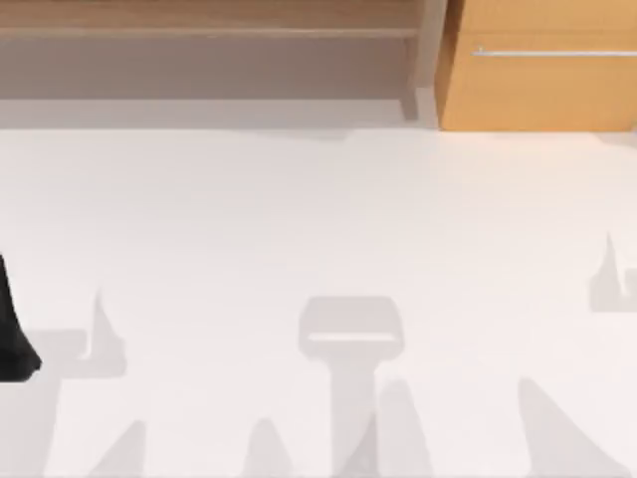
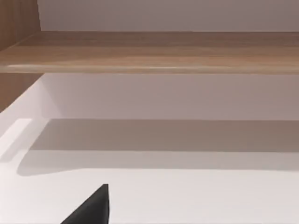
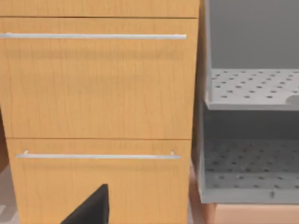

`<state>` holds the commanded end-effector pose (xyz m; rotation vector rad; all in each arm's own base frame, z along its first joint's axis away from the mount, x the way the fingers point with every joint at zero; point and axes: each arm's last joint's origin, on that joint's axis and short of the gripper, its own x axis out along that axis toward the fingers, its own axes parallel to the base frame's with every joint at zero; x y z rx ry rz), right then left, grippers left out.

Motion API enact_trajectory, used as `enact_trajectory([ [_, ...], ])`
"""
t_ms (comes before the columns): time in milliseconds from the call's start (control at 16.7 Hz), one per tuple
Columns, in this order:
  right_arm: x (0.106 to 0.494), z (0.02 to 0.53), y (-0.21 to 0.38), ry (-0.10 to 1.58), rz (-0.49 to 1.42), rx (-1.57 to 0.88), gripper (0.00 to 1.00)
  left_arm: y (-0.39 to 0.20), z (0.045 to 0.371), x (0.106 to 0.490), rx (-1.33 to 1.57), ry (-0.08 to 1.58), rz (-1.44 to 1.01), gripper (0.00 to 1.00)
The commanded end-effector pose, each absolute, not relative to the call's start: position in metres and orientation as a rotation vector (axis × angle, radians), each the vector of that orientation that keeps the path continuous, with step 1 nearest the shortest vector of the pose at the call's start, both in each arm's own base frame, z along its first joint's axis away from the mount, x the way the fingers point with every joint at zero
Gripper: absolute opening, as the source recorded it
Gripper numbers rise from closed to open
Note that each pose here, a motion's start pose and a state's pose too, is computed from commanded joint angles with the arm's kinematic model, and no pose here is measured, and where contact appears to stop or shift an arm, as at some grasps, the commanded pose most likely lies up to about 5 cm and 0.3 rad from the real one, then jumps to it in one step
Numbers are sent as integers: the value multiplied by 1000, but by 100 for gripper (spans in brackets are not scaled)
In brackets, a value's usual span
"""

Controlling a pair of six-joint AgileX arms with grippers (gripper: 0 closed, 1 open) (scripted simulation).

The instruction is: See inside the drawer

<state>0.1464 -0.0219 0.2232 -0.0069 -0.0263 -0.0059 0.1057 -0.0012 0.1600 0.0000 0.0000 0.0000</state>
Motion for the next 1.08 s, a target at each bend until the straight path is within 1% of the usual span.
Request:
enact_trajectory([
  [180, 177, 237, -38, -16, 0, -4, 100, -1, 160, 106, 0, 0, 0, 100],
  [360, 206, 241, -57, -3, 3, 0, 100, -1, 160, 106, 0, 0, 0, 100],
  [540, 226, 240, -72, 2, 2, 1, 100, -1, 160, 106, 0, 0, 0, 100],
  [960, 231, 239, -76, 3, 2, 0, 100, -1, 160, 106, 0, 0, 0, 100],
  [1080, 237, 239, -76, -2, -4, -35, 100, -1, 160, 106, 0, 0, 0, 100],
])
